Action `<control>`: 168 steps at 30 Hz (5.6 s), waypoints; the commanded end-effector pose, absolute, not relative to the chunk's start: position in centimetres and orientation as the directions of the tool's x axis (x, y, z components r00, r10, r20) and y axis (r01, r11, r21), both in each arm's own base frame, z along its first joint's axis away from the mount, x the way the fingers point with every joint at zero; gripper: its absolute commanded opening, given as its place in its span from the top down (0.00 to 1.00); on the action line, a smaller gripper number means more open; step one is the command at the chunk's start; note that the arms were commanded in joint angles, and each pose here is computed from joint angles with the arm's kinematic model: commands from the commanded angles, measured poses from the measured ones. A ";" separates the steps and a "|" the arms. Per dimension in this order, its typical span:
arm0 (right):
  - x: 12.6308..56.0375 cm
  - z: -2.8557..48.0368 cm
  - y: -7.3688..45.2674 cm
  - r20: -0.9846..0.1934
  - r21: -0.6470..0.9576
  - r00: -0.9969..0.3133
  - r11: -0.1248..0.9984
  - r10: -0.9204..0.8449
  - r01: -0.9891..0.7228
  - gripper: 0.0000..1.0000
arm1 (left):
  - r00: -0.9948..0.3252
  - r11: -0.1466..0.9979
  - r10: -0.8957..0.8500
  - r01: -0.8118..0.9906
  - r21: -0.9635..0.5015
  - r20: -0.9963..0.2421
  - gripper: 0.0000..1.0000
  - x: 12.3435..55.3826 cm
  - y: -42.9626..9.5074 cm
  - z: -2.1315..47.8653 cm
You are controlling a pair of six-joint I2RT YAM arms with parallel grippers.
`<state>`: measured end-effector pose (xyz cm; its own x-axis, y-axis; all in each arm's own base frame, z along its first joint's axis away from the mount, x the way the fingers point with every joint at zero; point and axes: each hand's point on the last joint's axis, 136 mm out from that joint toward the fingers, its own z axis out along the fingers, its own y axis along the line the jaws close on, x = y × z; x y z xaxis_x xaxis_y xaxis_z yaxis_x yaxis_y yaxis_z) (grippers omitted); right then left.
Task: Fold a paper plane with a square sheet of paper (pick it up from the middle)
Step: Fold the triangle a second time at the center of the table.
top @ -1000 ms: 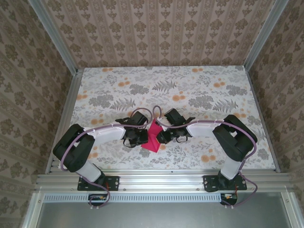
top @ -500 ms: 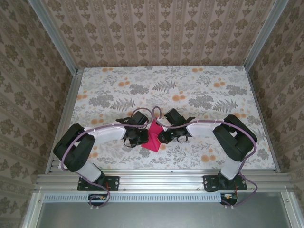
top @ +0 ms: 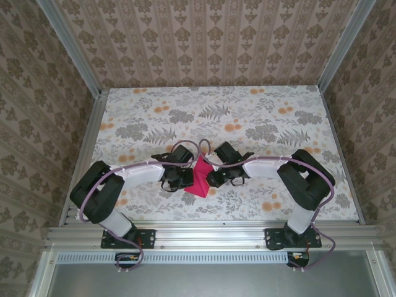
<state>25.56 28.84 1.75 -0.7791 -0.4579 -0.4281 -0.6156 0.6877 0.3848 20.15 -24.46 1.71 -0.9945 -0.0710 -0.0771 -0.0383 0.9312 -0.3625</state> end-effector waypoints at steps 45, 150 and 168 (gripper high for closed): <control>24.9 1.3 28.1 -0.354 0.366 -0.813 0.732 -0.462 -0.575 0.86 | -0.998 0.954 -0.035 -0.015 -0.300 -0.061 0.94 19.6 -23.8 0.6; 24.7 -0.8 26.7 -0.237 0.309 -0.855 0.798 -0.461 -0.517 0.86 | -0.978 0.779 -0.187 -0.092 -0.620 -0.090 0.88 23.8 -28.9 3.8; 25.1 0.2 27.3 -0.259 0.327 -0.858 0.796 -0.443 -0.509 0.83 | -0.981 0.851 -0.188 -0.142 -0.505 -0.041 0.89 22.2 -26.6 -0.6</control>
